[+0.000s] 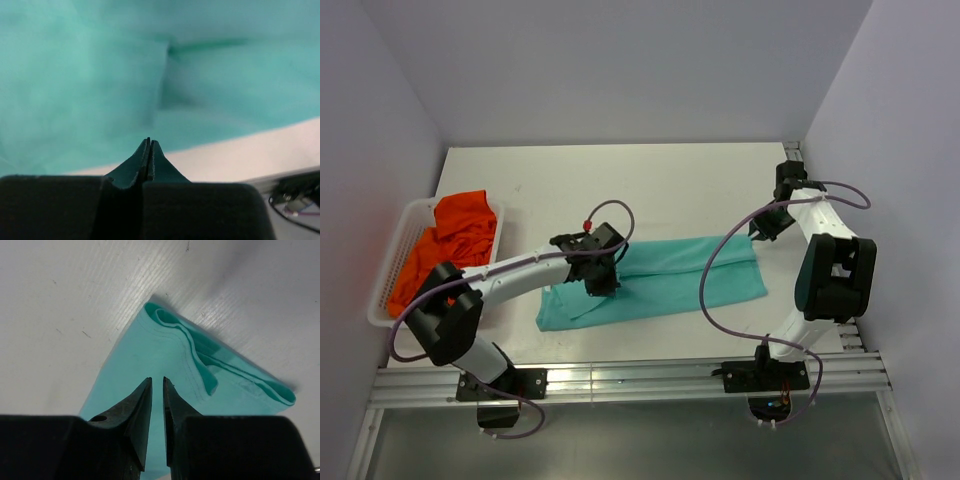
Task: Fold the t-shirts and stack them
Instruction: Fold the tshirt
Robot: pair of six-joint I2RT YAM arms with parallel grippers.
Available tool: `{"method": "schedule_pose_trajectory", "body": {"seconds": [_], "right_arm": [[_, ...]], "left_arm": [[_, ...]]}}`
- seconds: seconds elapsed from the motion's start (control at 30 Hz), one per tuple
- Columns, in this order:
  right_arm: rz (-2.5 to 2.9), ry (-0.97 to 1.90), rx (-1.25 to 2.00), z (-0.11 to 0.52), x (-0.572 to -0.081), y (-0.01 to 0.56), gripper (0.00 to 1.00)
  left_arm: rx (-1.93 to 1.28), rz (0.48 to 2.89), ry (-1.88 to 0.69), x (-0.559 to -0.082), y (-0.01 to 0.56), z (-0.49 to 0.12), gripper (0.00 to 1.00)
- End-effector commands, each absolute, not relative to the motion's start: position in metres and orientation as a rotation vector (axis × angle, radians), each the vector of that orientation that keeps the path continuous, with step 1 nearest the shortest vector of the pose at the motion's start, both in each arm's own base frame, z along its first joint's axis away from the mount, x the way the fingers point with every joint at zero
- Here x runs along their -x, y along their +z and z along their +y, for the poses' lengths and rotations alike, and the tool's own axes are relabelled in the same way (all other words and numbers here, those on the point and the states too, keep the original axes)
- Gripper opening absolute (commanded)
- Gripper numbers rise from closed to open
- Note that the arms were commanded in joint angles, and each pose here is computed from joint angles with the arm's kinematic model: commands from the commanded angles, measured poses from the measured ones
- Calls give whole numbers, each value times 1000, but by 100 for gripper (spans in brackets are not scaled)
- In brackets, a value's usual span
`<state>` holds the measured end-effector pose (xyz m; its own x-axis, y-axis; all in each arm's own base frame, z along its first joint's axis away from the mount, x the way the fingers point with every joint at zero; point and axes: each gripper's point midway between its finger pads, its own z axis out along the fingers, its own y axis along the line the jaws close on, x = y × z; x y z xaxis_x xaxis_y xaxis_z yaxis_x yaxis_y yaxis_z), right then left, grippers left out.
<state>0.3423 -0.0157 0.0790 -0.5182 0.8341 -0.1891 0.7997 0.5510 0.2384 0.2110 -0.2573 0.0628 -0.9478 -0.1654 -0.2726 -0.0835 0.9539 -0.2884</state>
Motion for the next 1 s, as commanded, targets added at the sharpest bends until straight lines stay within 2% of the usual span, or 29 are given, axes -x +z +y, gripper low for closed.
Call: {"method": "schedule_pose_trajectory", "body": {"seconds": [0.0, 0.13, 0.27, 0.33, 0.4, 0.43, 0.5, 0.53, 0.6, 0.63, 0.7, 0.8, 0.83, 0.9, 0.93, 0.97], "right_arm": [[2459, 191, -1335, -23, -348, 90, 22], [2447, 208, -1333, -25, -355, 93, 22], [2431, 231, -1318, -24, -361, 101, 22], [2408, 275, -1263, -20, -368, 117, 22], [2398, 374, -1181, -7, -376, 135, 27], [2391, 403, -1118, -4, -382, 146, 35], [2413, 406, -1074, 4, -381, 157, 39], [2404, 388, -1038, 4, -385, 166, 50], [2439, 367, -998, 12, -380, 171, 62], [2446, 350, -959, 14, -381, 175, 85], [2483, 323, -926, 21, -377, 172, 87], [2537, 322, -882, 36, -370, 160, 62], [2562, 319, -899, 39, -365, 150, 45], [2575, 312, -914, 39, -361, 141, 33], [2598, 290, -929, 37, -355, 131, 19], [2606, 278, -939, 36, -353, 127, 14]], "left_arm": [[222, 2855, -354, -184, 76, -259, 0], [244, 2819, -321, -179, 90, -256, 4], [376, 2710, -303, -202, 114, -241, 30], [436, 2684, -304, -212, 116, -234, 32], [517, 2674, -286, -224, 111, -217, 35], [542, 2675, -279, -227, 108, -212, 37], [588, 2680, -243, -238, 96, -198, 29], [599, 2689, -227, -243, 88, -194, 17], [608, 2712, -213, -245, 76, -193, 4], [618, 2724, -211, -246, 71, -193, 0], [635, 2760, -200, -246, 54, -193, 0], [641, 2798, -210, -242, 39, -198, 0], [644, 2806, -210, -241, 37, -198, 0], [658, 2827, -209, -236, 30, -198, 0], [665, 2832, -212, -235, 29, -198, 0], [674, 2838, -209, -232, 27, -198, 0]]}}
